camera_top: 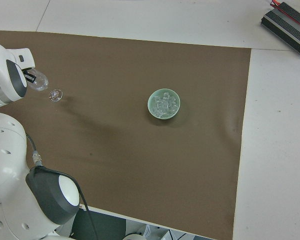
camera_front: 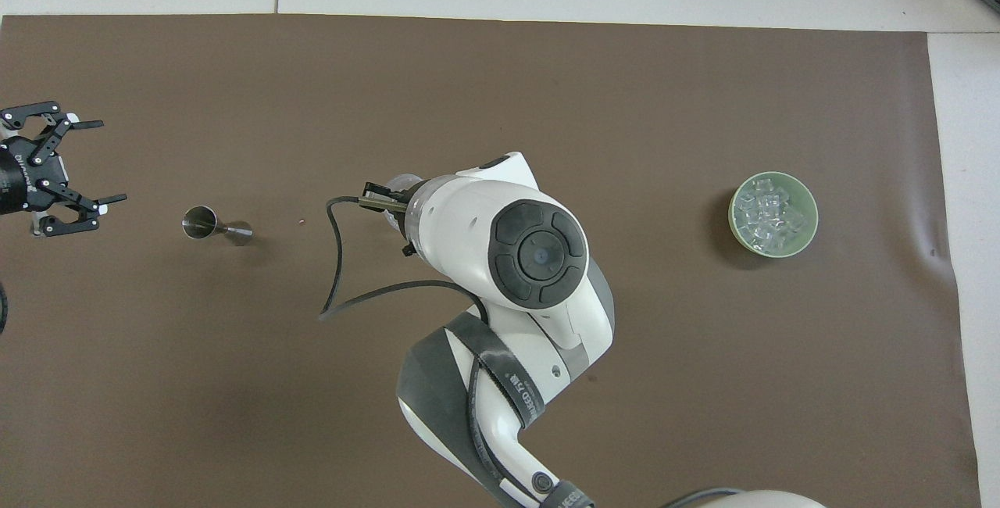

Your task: Pour wine and add ice with both arms

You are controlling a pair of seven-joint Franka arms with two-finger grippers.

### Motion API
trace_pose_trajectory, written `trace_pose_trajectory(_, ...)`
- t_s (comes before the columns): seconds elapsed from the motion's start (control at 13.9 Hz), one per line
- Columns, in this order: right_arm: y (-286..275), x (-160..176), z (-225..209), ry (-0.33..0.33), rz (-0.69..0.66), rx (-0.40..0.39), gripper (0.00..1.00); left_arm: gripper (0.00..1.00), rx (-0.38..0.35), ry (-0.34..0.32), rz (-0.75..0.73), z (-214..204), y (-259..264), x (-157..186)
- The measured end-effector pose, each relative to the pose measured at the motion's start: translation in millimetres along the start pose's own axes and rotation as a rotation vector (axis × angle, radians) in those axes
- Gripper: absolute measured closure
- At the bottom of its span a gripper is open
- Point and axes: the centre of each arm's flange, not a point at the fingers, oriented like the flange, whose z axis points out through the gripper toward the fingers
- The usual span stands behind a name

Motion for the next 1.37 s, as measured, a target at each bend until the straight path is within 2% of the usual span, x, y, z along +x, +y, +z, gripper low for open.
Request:
trace_pose_trajectory(0.29, 0.9, -0.5, 0.7, -0.001, 0.000, -0.002, 0.75, 0.00, 0.083, 0.090, 0.174, -31.6, 19.6, -19.7)
trace_pose_trajectory(0.5, 0.4, 0.5, -0.1, 0.008, 0.000, 0.008, 0.75, 0.00, 0.168, 0.096, 0.408, -39.3, 23.3, -39.9)
trace_pose_trajectory(0.65, 0.7, 1.5, -0.6, 0.012, -0.001, 0.008, 0.59, 0.00, 0.218, 0.098, 0.617, -43.0, 21.6, -48.4)
trace_pose_trajectory(0.79, 0.9, 3.1, -2.4, 0.022, -0.010, 0.005, 0.31, 0.00, 0.256, 0.096, 0.808, -46.7, 19.7, -57.8)
trace_pose_trajectory(1.01, 0.7, 5.7, -6.2, 0.034, -0.016, 0.005, 0.00, 0.00, 0.333, 0.078, 1.047, -49.3, 15.2, -92.0)
trace_pose_trajectory(1.37, -0.1, 16.5, -32.4, 0.064, -0.007, 0.025, 0.00, 0.00, 0.492, 0.008, 1.348, -69.3, 10.9, -139.6)
